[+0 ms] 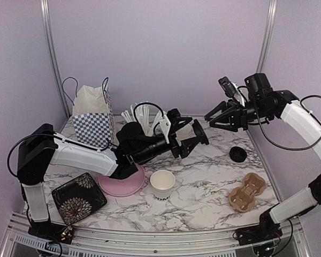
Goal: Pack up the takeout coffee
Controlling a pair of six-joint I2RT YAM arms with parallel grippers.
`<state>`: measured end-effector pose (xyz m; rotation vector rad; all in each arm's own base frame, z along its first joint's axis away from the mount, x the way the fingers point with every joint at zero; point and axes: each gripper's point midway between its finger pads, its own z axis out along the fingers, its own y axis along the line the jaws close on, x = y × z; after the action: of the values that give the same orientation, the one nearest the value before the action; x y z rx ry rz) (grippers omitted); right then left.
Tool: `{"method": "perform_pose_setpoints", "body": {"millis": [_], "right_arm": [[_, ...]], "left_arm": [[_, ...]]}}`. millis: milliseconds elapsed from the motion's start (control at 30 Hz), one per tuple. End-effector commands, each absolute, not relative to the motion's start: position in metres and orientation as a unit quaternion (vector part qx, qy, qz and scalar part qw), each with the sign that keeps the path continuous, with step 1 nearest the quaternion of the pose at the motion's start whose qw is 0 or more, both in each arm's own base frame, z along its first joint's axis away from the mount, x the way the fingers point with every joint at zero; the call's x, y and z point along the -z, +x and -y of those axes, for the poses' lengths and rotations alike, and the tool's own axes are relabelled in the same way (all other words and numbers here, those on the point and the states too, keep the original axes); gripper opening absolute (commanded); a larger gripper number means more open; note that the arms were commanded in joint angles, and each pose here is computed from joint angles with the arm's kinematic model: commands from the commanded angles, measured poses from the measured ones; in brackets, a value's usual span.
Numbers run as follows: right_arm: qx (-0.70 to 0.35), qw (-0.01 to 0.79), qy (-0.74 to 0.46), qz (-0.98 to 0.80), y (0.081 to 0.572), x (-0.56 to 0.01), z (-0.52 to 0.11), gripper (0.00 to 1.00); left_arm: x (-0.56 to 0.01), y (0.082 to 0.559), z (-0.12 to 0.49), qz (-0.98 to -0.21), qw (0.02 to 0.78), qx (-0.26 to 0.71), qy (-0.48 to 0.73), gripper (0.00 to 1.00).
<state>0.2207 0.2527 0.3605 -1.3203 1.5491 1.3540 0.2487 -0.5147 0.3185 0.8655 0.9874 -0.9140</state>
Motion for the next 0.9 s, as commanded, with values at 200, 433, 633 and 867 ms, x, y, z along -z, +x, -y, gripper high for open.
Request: {"method": "perform_pose_setpoints", "body": {"millis": [200,433,633,867], "right_arm": [[-0.428,0.383,-0.499,-0.649,0.249,-0.326,-0.242,0.47],[-0.284,0.366,-0.519,-0.718,0.272,-0.237,-0.218,0.35],[-0.228,0.321,-0.526,-0.754,0.269,-0.172,-0.216,0.29],[-0.210,0.271,-0.630,-0.696,0.229,-0.125,-0.246,0.31]], "left_arm": [[-0.278,0.226,0.472,-0.600,0.555,0.399,0.416,0.68],[-0.264,0.233,0.434,-0.684,0.522,0.355,0.367,0.75],[-0.237,0.256,0.400,-0.767,0.495,0.237,0.334,0.81],[-0.216,0.257,0.385,-0.802,0.462,0.200,0.323,0.81]]}}
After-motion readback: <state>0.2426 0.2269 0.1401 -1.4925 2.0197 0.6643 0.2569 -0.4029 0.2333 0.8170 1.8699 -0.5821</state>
